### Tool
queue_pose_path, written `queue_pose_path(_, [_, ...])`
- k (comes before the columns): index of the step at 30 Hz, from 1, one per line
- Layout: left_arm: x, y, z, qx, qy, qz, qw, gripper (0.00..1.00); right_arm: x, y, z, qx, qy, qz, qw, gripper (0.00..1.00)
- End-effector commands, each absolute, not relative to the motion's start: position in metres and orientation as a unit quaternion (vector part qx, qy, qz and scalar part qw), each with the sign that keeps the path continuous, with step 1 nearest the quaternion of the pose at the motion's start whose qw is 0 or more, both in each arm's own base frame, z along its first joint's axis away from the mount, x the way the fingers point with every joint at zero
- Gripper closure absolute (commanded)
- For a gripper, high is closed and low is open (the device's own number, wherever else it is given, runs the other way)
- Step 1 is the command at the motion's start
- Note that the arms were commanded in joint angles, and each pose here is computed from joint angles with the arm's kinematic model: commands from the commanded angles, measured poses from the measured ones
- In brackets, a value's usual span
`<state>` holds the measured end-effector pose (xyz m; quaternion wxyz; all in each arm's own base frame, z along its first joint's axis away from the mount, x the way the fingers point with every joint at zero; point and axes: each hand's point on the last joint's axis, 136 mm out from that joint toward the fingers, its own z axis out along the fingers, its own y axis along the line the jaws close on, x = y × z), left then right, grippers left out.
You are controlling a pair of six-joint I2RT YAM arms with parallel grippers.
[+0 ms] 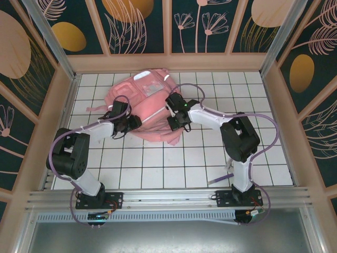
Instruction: Pack books, pencil case, and school supplies into a backpack
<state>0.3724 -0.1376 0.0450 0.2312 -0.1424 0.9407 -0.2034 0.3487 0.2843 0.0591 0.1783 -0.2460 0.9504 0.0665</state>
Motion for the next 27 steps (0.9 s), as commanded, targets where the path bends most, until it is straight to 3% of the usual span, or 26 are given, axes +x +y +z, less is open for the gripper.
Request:
queue_pose_path(1, [0.353, -0.059, 0.006, -0.155, 0.97, -0.027, 0.185, 0.64, 0.338, 0.245, 0.07, -0.212, 0.967, 0.027, 0.139, 1.0])
queue_pose_path(4, [0.363, -0.048, 0.001, -0.137, 0.973, 0.007, 0.186, 0.64, 0.349, 0.238, 0.084, -0.203, 0.966, -0.002, 0.161, 1.0])
queue_pose_path(8, [0.367, -0.041, -0.012, -0.127, 0.977, 0.007, 0.17, 0.64, 0.376, 0.19, 0.081, -0.173, 0.964, -0.102, 0.174, 1.0])
queue_pose_path(12, [0.382, -0.042, -0.011, -0.1, 0.978, 0.011, 0.181, 0.64, 0.386, 0.18, 0.079, -0.148, 0.972, -0.09, 0.161, 1.0])
queue_pose_path(16, [0.405, -0.037, -0.004, -0.081, 0.979, 0.012, 0.187, 0.64, 0.373, 0.205, 0.077, -0.179, 0.971, -0.028, 0.153, 1.0])
queue_pose_path(20, [0.438, -0.017, 0.009, -0.122, 0.973, 0.002, 0.197, 0.63, 0.329, 0.259, 0.076, -0.291, 0.946, 0.054, 0.132, 1.0])
queue_pose_path(23, [0.463, -0.018, 0.041, -0.164, 0.961, -0.032, 0.222, 0.62, 0.292, 0.31, 0.081, -0.377, 0.911, 0.098, 0.135, 1.0])
queue_pose_path(27, [0.481, -0.035, 0.102, -0.215, 0.924, -0.116, 0.293, 0.6, 0.282, 0.358, 0.086, -0.399, 0.895, 0.137, 0.147, 1.0])
